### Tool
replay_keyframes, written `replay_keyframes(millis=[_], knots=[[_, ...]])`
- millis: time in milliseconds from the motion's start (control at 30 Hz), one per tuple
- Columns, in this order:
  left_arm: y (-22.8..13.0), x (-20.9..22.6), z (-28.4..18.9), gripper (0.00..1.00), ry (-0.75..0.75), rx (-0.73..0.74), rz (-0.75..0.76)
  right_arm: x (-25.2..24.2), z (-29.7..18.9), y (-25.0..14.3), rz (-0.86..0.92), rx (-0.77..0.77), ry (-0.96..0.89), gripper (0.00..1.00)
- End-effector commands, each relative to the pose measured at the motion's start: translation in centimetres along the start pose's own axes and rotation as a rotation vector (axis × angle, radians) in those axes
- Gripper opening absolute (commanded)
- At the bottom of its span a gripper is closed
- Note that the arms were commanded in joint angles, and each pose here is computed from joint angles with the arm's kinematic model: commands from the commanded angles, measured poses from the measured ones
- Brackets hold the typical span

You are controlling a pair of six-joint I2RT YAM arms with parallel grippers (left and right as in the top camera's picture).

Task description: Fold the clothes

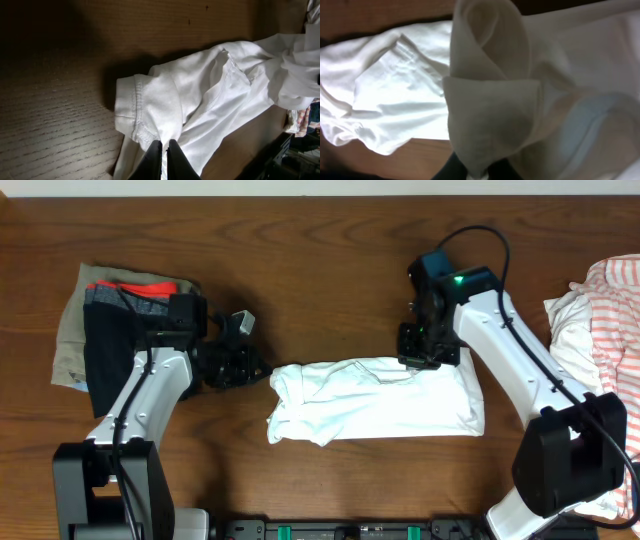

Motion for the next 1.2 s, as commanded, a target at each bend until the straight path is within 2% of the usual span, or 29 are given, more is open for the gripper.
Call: replay_keyframes(millis=[0, 33, 67, 233, 433, 633, 1067, 1167], knots=[[0.6, -0.3, -0.5, 0.07, 0.011, -0.021, 0.025, 1.5, -0.8, -0.6, -0.024, -0.026, 0.015, 0.14], [0.6, -0.3, -0.5, 0.07, 0.011, -0.021, 0.026, 1.7, -0.7, -0.8, -0.033, -0.025, 0.015, 0.17], [0.6, -0.3, -0.5, 0.07, 0.011, -0.022, 0.026, 1.9, -0.7, -1.0, -0.04, -0.024, 0.014, 0.24], [0.6, -0.3, -0.5, 0.07, 0.011, -0.023, 0.027, 2.0, -0.7, -1.0, -0.061, -0.023, 0.013, 0.31], [0.7, -0.3, -0.5, 0.06, 0.011, -0.029, 0.032, 0.5, -0.8, -0.6, -0.046, -0.023, -0.02, 0.32], [0.7, -0.3, -0.5, 0.07, 0.011, -0.029, 0.031, -3.3, -1.2, 0.3, -0.004, -0.07, -0.214, 0.32], [0.7, -0.3, -0.5, 0.07, 0.011, -0.029, 0.031, -5.1, 3.7, -1.2, -0.067, 0.001, -0.242, 0.32], [0.7, -0.3, -0.5, 0.07, 0.011, -0.029, 0.031, -5.3, 4.5, -1.4, -0.075, 0.004, -0.241, 0.29]])
Point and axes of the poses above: each gripper's point midway between its finger pads, its own z axis out along the fingers, its own x axis along the line the jaws close on, y = z × x, the point moved 5 cm from there along -z, back along the fingers, and after that the axes turned 4 degrees about z, right-handed, at the moved point
